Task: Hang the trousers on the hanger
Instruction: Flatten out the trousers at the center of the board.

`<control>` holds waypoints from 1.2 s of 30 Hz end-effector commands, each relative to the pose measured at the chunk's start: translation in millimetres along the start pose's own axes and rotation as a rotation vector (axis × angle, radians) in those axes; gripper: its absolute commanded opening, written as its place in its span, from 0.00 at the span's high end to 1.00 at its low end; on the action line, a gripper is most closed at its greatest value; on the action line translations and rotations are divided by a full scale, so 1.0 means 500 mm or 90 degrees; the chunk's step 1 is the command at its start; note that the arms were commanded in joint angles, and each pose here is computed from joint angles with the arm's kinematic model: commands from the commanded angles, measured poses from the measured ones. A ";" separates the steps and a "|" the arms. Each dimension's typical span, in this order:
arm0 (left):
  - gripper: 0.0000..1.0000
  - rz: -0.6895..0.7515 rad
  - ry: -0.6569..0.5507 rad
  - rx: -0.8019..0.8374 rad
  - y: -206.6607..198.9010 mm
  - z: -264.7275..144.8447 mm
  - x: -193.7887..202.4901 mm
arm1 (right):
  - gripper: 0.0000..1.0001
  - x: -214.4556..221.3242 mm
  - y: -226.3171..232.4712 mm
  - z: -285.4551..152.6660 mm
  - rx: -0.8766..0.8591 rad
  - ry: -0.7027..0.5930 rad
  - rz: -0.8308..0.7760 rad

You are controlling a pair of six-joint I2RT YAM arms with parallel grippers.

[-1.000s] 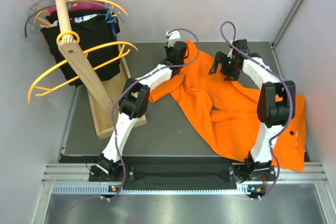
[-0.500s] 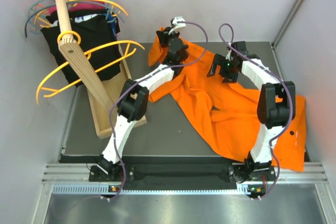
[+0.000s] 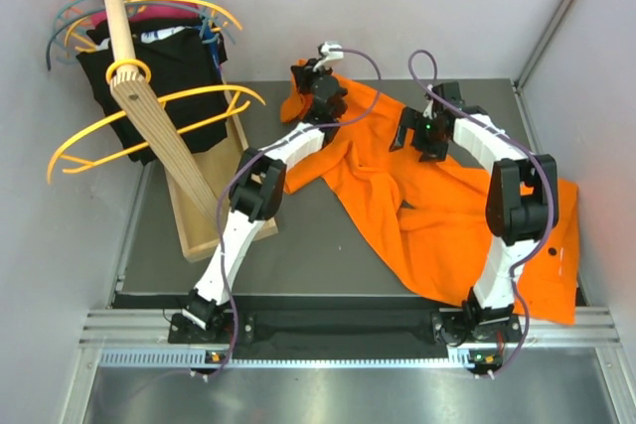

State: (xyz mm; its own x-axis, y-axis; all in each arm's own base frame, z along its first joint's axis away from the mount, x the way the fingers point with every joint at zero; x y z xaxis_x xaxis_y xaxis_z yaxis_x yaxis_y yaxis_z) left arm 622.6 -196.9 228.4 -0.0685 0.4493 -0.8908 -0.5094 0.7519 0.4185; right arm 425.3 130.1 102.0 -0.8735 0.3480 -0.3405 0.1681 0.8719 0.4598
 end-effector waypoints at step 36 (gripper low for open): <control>0.08 -0.177 0.084 0.192 0.031 -0.151 -0.200 | 0.09 0.013 -0.170 -0.021 0.274 -0.207 0.137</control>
State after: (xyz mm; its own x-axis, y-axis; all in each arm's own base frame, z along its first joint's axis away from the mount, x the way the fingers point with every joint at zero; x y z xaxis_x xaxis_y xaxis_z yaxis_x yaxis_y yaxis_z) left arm 568.3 -262.5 300.3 -0.0649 0.2303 -0.9709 -0.3111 0.9198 0.2390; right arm 382.5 62.6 79.6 -0.6862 0.5449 -0.4819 0.5150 0.8317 0.2073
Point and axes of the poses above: each gripper's point midway between its finger pads, its own z axis out along the fingers, its own y axis along the line the jaws close on, x = y × z, the point moved 1 cm from there along -z, back along the fingers, and after that the axes turned 7 degrees about z, right-handed, at the moved point
